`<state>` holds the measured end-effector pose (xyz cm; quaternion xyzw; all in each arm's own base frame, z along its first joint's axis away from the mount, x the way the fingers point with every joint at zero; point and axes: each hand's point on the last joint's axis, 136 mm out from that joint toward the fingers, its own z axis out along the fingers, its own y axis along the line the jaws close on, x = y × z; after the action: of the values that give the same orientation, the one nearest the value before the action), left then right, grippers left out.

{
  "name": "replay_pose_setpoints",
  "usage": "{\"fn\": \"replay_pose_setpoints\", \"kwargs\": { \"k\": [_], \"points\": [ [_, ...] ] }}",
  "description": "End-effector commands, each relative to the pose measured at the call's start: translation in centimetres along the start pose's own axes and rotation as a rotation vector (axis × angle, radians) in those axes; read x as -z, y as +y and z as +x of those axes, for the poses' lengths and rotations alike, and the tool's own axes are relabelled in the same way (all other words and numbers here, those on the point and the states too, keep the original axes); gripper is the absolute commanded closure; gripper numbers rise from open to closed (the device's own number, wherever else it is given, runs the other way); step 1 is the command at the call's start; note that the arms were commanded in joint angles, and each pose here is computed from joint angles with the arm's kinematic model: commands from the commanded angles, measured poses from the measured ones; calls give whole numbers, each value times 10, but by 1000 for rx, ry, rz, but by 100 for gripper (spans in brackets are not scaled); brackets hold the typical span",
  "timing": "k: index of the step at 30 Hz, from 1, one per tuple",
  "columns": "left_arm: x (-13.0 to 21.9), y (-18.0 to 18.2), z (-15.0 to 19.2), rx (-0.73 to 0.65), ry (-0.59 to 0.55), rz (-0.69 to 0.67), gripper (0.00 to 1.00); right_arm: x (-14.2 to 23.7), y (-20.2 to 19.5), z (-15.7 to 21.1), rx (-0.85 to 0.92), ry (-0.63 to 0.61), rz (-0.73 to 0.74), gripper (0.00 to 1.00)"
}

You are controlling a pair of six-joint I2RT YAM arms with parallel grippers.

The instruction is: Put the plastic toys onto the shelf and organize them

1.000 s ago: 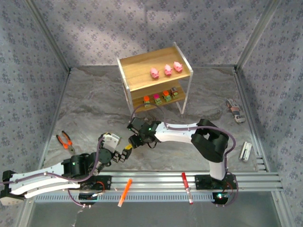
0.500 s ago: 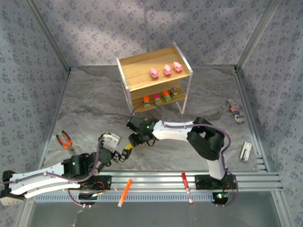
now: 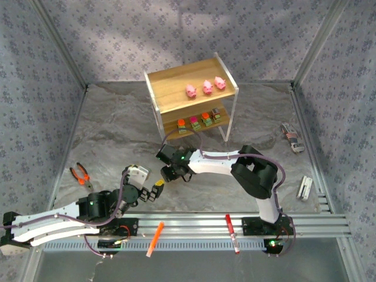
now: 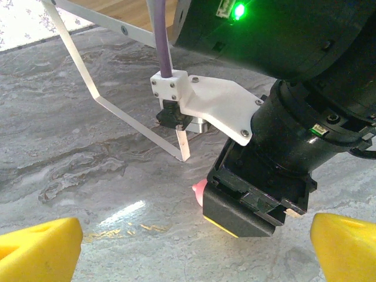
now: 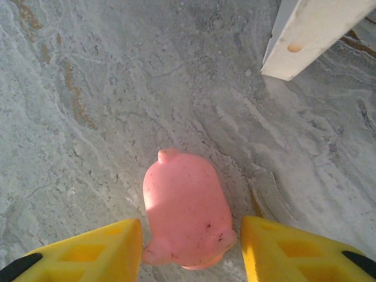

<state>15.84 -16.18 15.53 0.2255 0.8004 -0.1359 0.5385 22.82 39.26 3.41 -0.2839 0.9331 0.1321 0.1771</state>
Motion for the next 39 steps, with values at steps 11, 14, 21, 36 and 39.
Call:
{"fn": "replay_pose_setpoints", "kwargs": {
  "k": [11,14,21,36,39],
  "points": [
    [2,1,-8,22,-16,1,1,-4,-1,-7,6,-67,40,63],
    [2,1,-8,22,-15,2,0,-2,-3,-7,3,-79,45,67],
    [2,1,-8,23,-15,2,0,16,-6,-1,1,-98,59,72],
    [2,1,-7,21,-13,3,0,89,-9,7,30,-157,130,76],
    [2,0,-8,19,-13,5,0,120,-8,-6,20,-211,135,76]
  ]
}}
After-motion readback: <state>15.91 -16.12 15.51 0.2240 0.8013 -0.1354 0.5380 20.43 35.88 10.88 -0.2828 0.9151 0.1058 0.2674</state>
